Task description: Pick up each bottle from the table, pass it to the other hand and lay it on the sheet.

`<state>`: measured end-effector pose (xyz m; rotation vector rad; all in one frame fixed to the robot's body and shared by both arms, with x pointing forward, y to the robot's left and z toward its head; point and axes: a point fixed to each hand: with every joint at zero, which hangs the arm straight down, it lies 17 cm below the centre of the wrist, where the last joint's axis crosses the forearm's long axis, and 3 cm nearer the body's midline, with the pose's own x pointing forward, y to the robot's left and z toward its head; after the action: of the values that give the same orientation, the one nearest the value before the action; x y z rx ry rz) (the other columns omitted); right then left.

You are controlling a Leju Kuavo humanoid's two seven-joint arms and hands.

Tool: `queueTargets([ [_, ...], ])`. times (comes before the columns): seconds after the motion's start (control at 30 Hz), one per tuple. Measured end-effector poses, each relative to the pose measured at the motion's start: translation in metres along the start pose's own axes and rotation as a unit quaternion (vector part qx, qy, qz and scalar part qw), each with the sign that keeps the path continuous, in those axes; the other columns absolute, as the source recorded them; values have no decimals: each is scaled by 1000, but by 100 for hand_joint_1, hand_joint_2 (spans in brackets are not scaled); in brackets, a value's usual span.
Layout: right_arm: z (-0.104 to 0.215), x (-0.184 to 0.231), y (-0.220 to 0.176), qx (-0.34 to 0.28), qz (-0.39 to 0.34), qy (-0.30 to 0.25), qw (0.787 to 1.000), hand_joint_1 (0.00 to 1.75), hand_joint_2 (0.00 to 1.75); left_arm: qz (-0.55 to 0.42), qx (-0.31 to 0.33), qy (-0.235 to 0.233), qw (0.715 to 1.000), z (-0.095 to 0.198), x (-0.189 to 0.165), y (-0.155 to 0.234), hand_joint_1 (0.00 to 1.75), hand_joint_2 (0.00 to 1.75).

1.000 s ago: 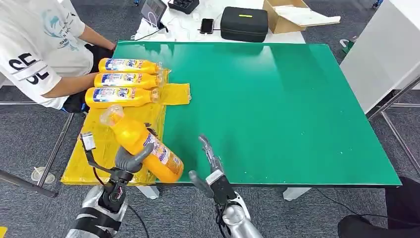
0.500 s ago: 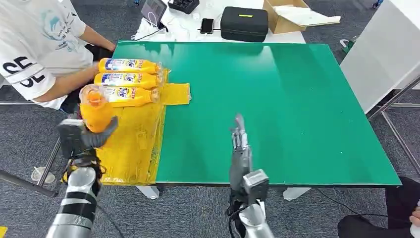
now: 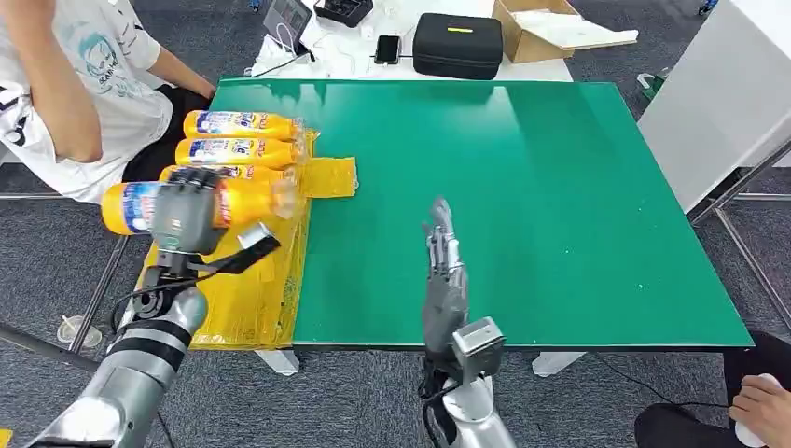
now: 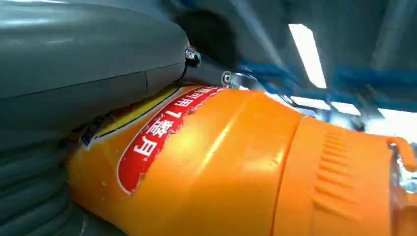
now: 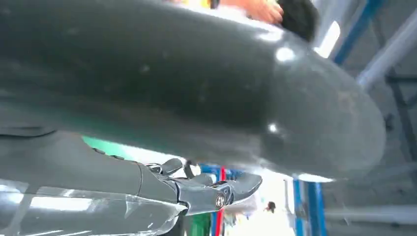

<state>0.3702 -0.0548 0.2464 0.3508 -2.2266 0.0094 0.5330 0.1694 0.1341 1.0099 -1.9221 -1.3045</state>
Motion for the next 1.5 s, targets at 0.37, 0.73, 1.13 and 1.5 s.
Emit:
queueTargets([
  [0.37,16,-37,29,53,-19,50,997,0,0,149,-256,27,955,72,-5,-108,175,175],
  [0.73,23,-56,41,70,-27,76,994,0,0,240,-309,44,919,88,-7,-117,175,175],
  [1.13,29,-71,50,84,-35,99,991,0,0,264,-322,48,908,101,-1,-125,0,175],
  [1.5,32,-79,52,89,-42,113,989,0,0,274,-334,40,901,106,4,-128,0,0],
])
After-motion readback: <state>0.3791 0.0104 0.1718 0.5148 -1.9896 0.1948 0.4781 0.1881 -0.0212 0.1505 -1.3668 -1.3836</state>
